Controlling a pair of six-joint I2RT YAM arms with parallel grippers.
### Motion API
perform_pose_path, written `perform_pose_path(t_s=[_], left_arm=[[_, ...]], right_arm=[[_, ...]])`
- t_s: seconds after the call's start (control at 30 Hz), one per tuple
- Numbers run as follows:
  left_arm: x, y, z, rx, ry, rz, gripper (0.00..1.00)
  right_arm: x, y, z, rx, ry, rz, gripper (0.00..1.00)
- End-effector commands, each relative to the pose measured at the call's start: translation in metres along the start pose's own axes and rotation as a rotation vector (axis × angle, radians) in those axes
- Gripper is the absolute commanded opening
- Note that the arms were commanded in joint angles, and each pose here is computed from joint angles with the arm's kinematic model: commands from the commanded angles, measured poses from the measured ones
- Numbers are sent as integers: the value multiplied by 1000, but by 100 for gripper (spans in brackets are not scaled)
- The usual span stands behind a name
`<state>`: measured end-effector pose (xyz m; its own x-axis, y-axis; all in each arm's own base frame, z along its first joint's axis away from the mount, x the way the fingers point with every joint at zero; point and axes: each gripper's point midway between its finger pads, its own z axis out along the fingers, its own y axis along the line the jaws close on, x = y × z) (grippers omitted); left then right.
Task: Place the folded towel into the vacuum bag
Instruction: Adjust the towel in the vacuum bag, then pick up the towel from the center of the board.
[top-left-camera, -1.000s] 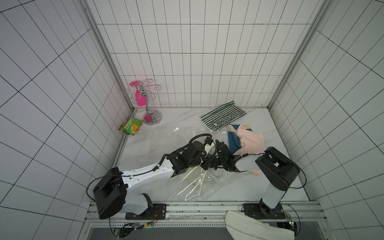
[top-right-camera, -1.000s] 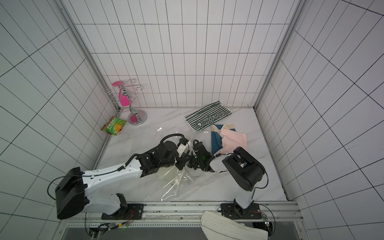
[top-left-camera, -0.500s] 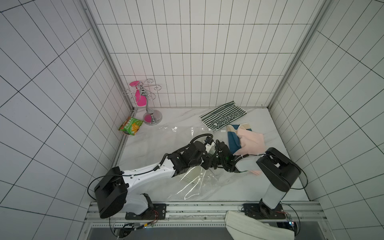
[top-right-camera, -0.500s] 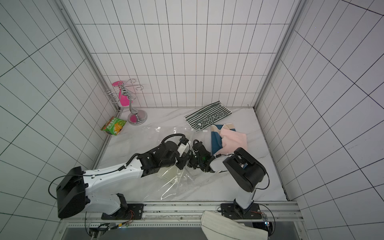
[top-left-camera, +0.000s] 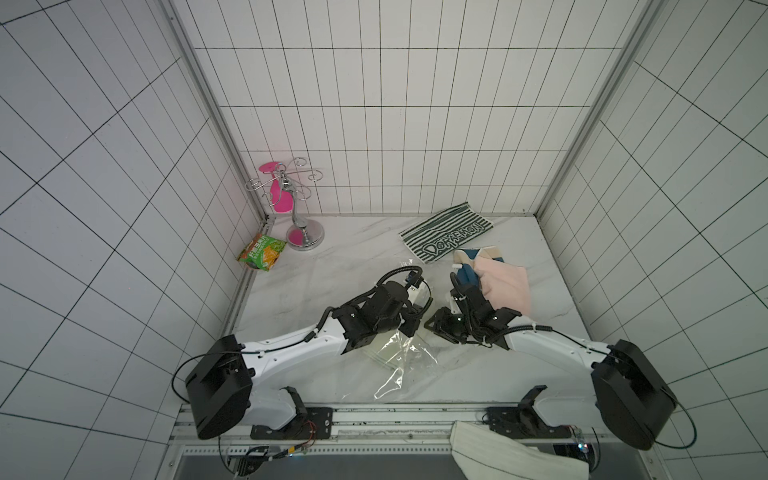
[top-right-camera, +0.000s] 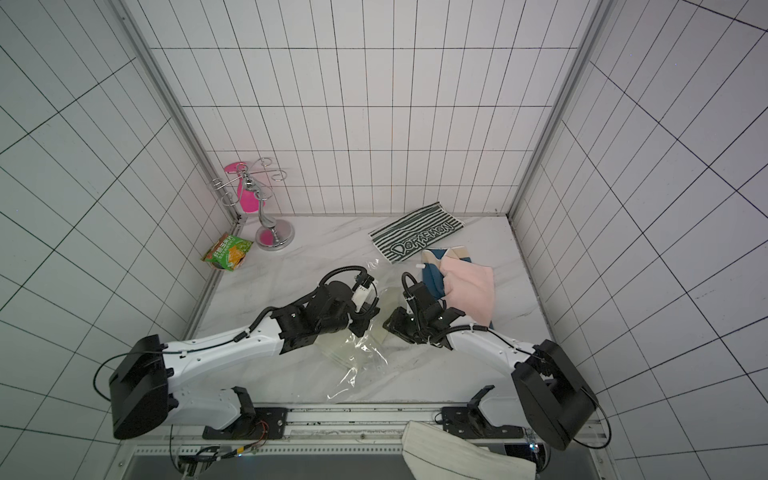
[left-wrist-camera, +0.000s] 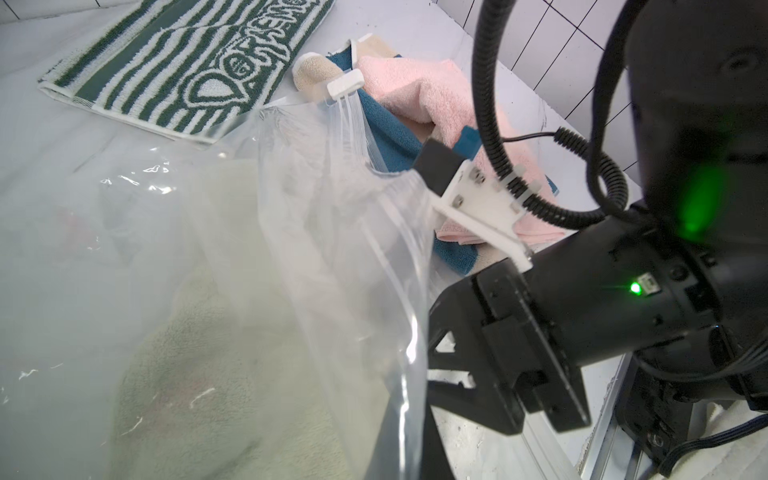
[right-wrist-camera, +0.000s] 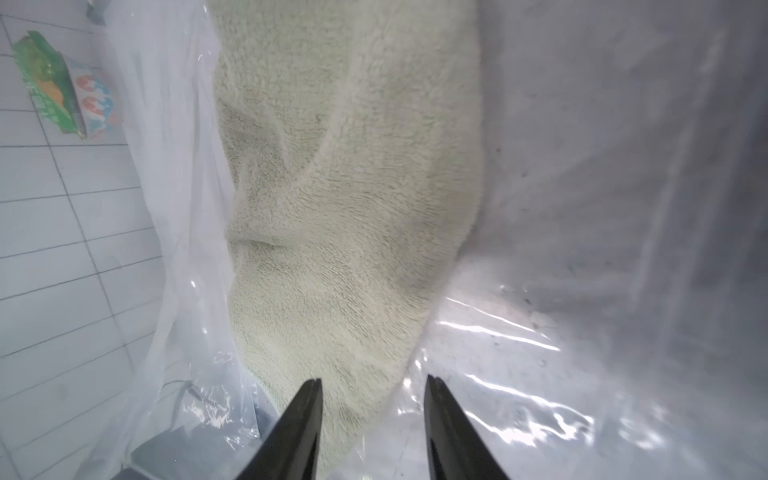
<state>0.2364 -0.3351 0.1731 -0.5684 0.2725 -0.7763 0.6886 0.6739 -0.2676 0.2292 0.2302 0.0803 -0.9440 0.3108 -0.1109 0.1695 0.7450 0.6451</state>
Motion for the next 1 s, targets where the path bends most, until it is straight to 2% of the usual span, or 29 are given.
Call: perform_pose_path(t_s=[0.0, 0.17, 0.33, 0.37, 0.43, 0.6, 0.8, 0.9, 0.97], left_arm=[[-6, 0, -8, 5, -31, 10, 0], [-3, -7, -3, 53, -30, -1, 0], [-4, -9, -4, 62, -42, 9, 0], [-4, -7, -5, 55, -47, 9, 0], [-6, -5, -7, 50, -54, 15, 0], [-7, 0, -8, 39, -61, 19, 0], [-14, 6, -10, 38, -79, 10, 0], [-15, 9, -11, 39, -83, 4, 0], [-15, 8, -12, 41, -88, 4, 0]], right_arm=[[-11, -20, -31, 107, -34, -14, 44], [-58, -45, -84, 214, -192, 6, 50], [-94, -94, -106, 385, -215, 82, 59], [-103, -99, -110, 410, -228, 84, 72], [-123, -99, -117, 454, -266, 61, 76], [-161, -110, -115, 584, -299, 45, 78], [-186, -125, -102, 653, -328, 68, 75], [-193, -144, -94, 691, -323, 89, 68], [-195, -157, -83, 681, -295, 114, 59]])
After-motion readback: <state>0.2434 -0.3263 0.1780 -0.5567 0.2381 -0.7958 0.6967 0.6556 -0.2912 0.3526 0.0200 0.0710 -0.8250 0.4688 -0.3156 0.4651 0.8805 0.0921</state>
